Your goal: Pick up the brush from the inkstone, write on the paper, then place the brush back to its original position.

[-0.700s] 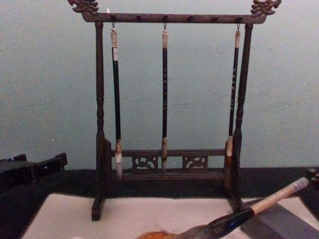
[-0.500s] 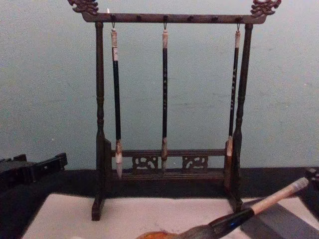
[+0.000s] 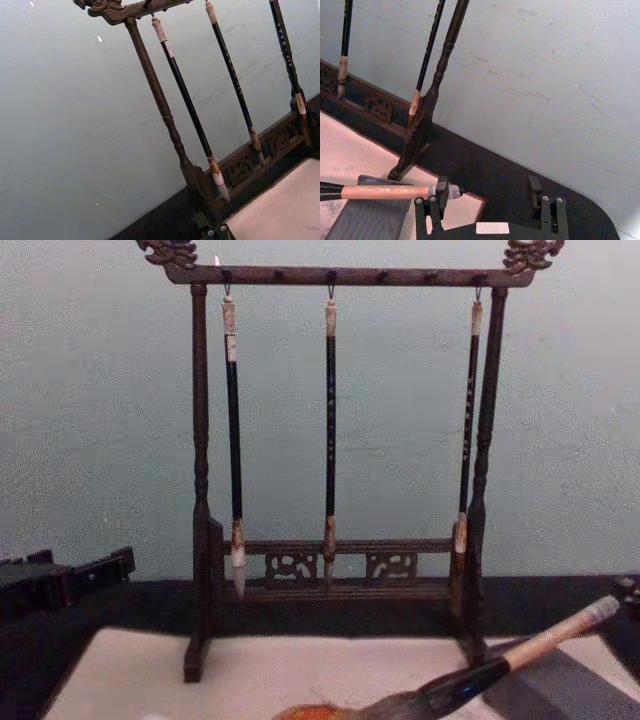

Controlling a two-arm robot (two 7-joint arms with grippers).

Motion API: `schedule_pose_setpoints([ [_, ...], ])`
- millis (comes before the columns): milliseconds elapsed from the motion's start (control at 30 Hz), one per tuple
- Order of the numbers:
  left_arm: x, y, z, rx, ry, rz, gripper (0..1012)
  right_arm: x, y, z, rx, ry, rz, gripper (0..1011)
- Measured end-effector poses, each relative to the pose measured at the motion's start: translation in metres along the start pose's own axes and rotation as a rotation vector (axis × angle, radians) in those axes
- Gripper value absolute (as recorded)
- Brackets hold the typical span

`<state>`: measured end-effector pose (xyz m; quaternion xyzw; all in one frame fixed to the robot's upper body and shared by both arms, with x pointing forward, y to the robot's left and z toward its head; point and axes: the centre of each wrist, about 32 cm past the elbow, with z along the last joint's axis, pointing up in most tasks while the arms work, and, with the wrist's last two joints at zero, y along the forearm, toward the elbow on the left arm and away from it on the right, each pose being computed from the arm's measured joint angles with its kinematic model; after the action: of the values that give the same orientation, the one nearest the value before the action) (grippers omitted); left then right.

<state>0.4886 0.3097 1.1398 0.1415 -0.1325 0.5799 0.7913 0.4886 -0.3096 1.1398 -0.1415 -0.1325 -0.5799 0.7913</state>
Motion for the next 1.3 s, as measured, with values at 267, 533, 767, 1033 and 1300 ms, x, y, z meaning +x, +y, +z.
schedule_pose_setpoints([
  [267,0.0,0.0,0.0,0.0,0.0,0.0,1002,0.0,0.0,0.0,0.0,0.0,0.0,1008],
  [533,0.0,0.0,0.0,0.0,0.0,0.0,1002,0.0,0.0,0.0,0.0,0.0,0.0,1008],
  [767,0.0,0.0,0.0,0.0,0.0,0.0,1002,0.0,0.0,0.0,0.0,0.0,0.0,1008],
  [1033,0.0,0.0,0.0,0.0,0.0,0.0,1002,0.0,-0.002,0.003,0.012,0.028,-0.003,1008],
  [1300,0.0,0.0,0.0,0.0,0.0,0.0,1002,0.001,-0.018,0.017,0.074,0.217,0.003,1008],
])
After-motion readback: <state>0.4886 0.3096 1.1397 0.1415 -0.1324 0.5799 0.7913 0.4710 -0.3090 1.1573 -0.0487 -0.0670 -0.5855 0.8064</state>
